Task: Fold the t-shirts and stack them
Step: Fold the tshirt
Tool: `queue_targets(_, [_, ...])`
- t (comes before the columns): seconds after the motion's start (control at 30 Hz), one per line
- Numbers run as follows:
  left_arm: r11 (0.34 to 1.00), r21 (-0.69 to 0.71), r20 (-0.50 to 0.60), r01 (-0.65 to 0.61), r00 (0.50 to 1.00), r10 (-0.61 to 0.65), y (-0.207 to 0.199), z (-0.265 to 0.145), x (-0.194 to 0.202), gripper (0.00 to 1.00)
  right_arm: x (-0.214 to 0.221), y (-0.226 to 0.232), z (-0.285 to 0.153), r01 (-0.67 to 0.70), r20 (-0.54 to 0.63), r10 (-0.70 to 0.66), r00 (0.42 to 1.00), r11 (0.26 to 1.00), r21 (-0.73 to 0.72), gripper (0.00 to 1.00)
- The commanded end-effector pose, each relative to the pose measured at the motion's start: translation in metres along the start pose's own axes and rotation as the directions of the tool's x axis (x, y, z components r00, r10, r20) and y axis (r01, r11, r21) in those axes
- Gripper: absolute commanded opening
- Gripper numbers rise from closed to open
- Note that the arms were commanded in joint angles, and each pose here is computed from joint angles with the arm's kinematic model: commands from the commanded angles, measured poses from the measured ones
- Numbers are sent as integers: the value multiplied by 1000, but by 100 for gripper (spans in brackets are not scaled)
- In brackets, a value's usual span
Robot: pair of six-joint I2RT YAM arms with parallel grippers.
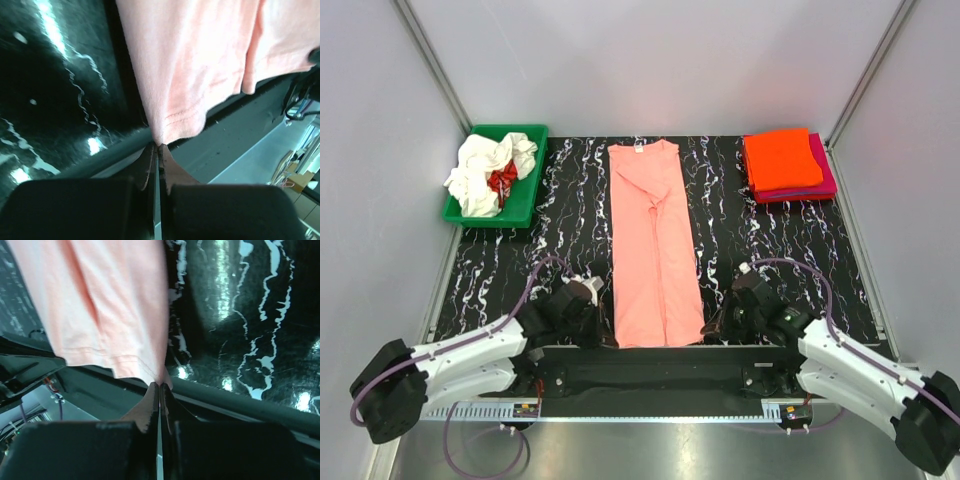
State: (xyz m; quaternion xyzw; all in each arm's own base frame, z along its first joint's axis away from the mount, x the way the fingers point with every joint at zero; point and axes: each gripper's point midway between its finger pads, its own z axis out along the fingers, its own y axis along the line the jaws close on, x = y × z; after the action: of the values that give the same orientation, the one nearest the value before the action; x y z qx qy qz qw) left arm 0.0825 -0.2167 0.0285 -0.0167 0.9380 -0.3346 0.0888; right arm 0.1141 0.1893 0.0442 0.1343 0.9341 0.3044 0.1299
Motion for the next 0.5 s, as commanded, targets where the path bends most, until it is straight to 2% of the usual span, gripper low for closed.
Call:
queue_targets(0.0, [999, 32, 43, -19, 999, 18, -23, -11, -9, 0, -13, 7, -18, 32, 68, -34, 997, 999, 22, 0])
queue_targets(0.23, [999, 0, 90, -54, 995, 54, -31, -14, -32, 0, -42, 22, -25, 127, 171, -135, 976, 990, 55, 0])
queue_targets(0.47, [997, -11, 188, -72, 979, 73, -41, -19, -94, 0, -104, 53, -14, 263, 301, -308, 903, 948, 181, 0])
